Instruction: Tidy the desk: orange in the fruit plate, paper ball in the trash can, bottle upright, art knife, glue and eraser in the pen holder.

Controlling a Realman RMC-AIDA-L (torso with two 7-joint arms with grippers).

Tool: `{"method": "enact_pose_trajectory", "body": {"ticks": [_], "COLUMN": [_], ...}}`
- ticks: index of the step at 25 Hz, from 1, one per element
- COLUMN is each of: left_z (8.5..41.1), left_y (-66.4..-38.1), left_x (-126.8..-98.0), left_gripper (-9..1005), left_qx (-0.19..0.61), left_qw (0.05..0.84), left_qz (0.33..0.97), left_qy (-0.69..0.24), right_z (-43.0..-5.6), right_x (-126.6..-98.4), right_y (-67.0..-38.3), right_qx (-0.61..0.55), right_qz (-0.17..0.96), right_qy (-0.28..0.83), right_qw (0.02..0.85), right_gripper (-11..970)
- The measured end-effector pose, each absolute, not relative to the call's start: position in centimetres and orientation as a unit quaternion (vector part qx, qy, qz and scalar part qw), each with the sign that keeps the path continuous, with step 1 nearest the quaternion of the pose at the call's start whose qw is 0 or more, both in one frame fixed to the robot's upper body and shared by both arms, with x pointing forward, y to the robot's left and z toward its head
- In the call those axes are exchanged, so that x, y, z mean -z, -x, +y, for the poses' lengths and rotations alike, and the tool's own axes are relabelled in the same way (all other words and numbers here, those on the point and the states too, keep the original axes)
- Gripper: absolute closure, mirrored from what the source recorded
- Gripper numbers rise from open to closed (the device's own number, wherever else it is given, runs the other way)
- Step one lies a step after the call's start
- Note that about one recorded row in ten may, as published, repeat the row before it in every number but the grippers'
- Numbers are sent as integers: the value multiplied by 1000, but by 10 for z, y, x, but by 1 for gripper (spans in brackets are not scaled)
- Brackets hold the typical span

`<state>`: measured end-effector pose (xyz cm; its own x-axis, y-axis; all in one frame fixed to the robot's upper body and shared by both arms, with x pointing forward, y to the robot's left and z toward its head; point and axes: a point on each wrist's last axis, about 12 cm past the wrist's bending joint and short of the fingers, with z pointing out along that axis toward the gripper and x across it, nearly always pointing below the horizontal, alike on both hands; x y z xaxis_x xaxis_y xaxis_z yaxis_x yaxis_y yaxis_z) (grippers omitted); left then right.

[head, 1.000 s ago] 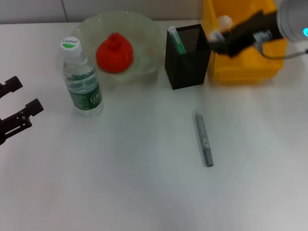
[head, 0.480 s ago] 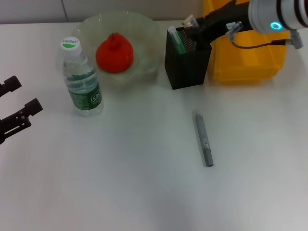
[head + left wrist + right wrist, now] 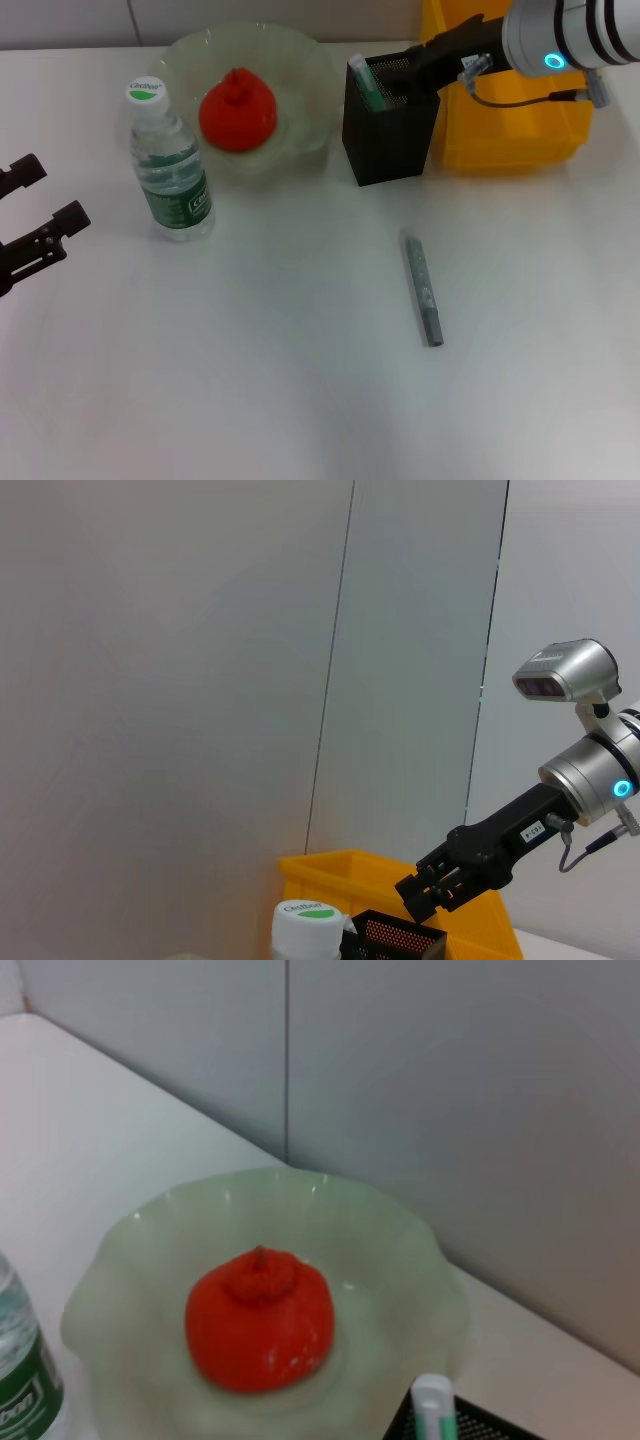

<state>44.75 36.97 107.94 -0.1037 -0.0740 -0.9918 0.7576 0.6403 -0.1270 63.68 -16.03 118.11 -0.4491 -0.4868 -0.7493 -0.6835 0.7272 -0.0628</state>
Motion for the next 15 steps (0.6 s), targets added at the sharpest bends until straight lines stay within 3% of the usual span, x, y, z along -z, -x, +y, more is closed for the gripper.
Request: {"method": "enact_pose_trajectory", "body": {"ticks": [4,10,15], "left_z": [370,370,370], "left_y": [-448,-447,-447], "left_x": [-1079,-1079,-1079], "left_gripper": [184,183,184], "left_qx": [336,336,339], "left_qw": [617,617,616], "left_qz": [663,663,664], "left_qy": [-258,-257,-254], "right_z": [-162,-168,-181], "right_x": [-1181,-1202,-1223], "right_y": [-637,-624,-611], "right_qx": [-123,-127,-120], "right_qz": [842,831,823], "right_qy": [343,370,391], "right_qw": [398,395,394], "right_gripper": [562,332,312]}}
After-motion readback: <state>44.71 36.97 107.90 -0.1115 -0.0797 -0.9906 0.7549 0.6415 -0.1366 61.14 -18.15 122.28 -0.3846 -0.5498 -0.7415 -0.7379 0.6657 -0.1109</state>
